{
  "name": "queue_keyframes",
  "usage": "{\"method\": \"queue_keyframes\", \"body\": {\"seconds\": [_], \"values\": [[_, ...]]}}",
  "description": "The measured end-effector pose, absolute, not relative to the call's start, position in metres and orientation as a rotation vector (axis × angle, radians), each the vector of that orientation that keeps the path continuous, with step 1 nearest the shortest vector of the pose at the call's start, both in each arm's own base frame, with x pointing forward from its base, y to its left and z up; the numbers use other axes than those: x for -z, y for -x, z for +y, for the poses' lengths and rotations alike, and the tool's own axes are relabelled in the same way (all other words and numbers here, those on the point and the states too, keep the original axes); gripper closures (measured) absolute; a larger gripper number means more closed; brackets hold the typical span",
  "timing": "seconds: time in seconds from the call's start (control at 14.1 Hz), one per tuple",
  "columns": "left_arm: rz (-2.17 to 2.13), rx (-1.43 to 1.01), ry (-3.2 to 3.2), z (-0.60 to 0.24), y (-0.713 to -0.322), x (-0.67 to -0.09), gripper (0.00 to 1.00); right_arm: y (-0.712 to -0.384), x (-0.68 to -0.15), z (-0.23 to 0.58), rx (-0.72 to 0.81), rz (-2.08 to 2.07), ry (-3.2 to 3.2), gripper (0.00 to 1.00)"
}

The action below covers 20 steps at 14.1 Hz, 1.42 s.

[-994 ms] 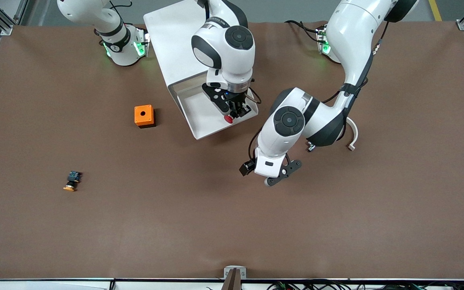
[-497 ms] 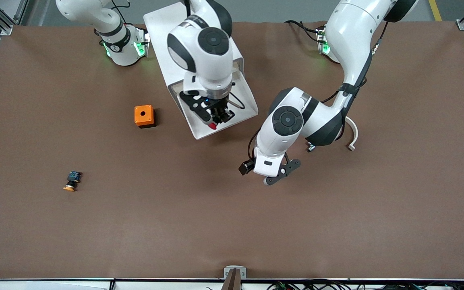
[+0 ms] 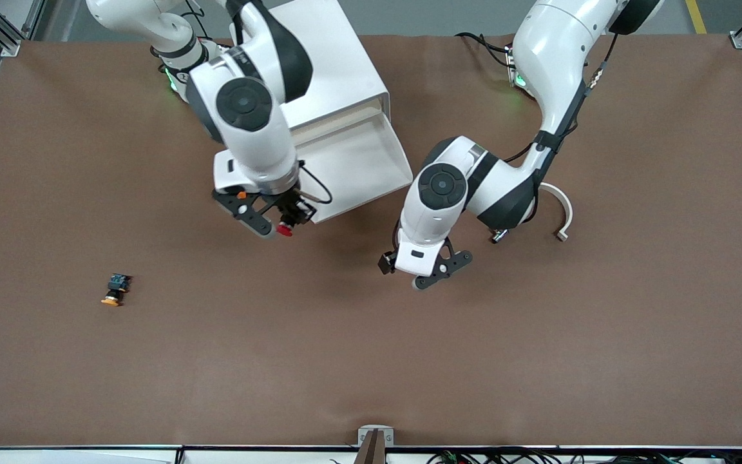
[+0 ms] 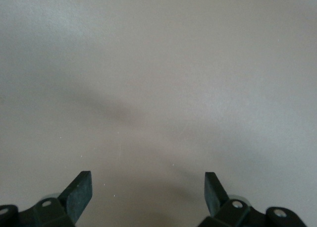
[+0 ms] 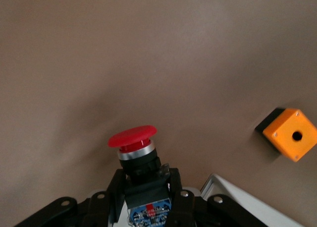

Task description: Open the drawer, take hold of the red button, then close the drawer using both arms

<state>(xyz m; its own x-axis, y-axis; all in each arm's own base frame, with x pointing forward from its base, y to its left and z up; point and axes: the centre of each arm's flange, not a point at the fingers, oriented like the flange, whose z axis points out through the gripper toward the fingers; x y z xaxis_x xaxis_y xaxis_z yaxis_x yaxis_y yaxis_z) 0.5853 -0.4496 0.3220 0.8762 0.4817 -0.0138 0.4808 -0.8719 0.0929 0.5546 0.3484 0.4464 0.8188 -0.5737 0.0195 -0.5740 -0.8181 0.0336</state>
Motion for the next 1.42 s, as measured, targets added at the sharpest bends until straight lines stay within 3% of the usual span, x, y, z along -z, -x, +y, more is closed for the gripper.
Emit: {"method": "queue_keyframes", "body": {"seconds": [0.64, 0.92, 1.42], "values": [[0.684, 0.013, -2.988, -0.492, -0.545, -0.311, 0.00, -0.608, -0.421, 0.200, 0.096, -0.616, -3.009, 0.60], [0.647, 0.057, -3.037, -0.516, -0.516, -0.301, 0.00, -0.623, -0.408, 0.148, 0.062, -0.524, -3.048, 0.60], [0.634, 0.153, -3.120, -0.532, -0.485, -0.296, 0.00, -0.628, -0.342, 0.053, 0.047, -0.512, -3.085, 0.60]]}}
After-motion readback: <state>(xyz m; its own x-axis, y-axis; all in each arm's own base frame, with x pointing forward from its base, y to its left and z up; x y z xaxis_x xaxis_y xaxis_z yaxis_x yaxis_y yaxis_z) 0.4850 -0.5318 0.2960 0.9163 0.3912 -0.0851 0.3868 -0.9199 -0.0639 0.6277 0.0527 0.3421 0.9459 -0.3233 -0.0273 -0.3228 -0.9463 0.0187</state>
